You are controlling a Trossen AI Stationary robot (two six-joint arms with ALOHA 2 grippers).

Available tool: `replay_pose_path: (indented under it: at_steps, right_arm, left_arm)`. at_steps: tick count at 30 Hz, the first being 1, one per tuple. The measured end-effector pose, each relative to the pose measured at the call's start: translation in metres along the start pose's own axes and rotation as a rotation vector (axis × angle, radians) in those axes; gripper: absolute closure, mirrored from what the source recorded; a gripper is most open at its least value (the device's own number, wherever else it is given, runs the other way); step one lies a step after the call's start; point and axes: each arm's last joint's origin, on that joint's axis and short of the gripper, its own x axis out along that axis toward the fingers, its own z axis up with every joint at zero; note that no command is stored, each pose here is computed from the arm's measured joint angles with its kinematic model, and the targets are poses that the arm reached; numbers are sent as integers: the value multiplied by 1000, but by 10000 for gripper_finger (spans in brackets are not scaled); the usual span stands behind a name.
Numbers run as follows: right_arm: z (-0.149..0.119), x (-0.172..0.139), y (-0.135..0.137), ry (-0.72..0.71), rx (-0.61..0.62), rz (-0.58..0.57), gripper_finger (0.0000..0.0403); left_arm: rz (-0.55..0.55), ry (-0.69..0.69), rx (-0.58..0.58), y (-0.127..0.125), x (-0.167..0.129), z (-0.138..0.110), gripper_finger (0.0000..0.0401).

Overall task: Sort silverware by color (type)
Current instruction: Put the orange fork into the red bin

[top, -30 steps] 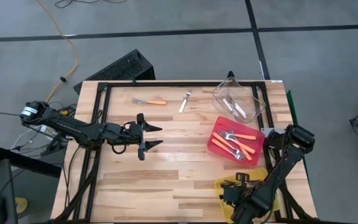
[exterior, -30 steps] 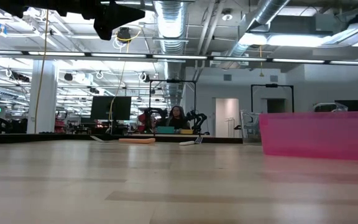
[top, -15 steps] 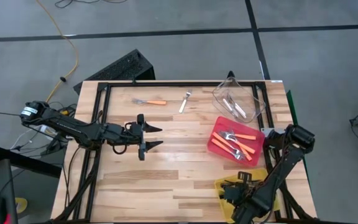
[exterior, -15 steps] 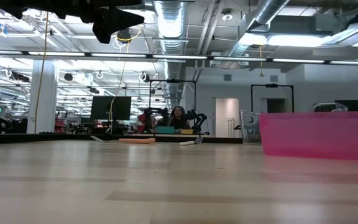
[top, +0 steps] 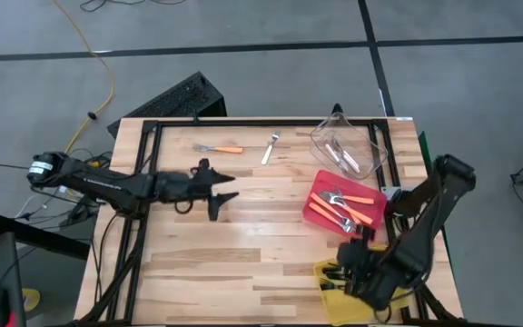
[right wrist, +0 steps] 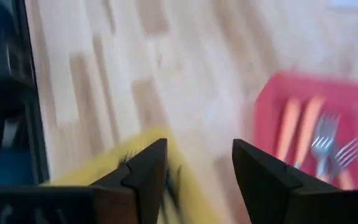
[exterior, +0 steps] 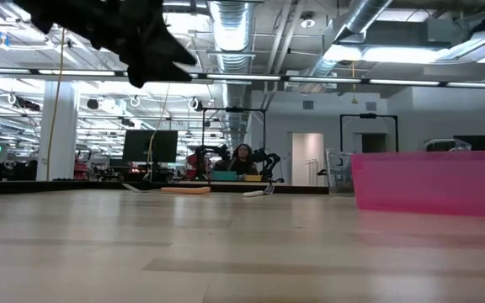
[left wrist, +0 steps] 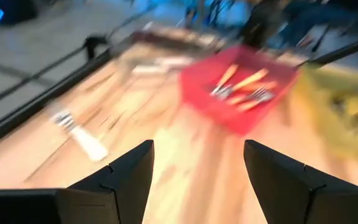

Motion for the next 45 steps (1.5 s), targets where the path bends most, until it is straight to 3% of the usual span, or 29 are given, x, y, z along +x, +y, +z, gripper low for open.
replay_pose_path:
  at_steps: [5, 9, 14, 25, 33, 40, 45]
  right_arm:
    - [15, -18, -23, -166, -7, -28, 195]
    - [26, -21, -34, -212, -32, -50, 187]
    - [36, -16, -43, -211, -83, -88, 178]
    - [54, -6, -53, -206, -153, -122, 177]
    - [61, 0, -61, -195, -135, -156, 177]
    - [65, 3, -65, -191, -125, -172, 177]
    - [67, 4, -67, -189, -115, -180, 177]
  left_arm:
    - [141, 144, 61, 30, 2, 17, 167]
    - [221, 182, 119, 54, 1, 27, 167]
    - [119, 179, 175, 80, 1, 33, 167]
    - [71, 218, 237, 146, -4, 28, 167]
    - [122, 356, 218, 192, 12, 6, 167]
    - [105, 458, 179, 229, 34, 7, 167]
    - [41, 550, 211, 242, 51, 4, 167]
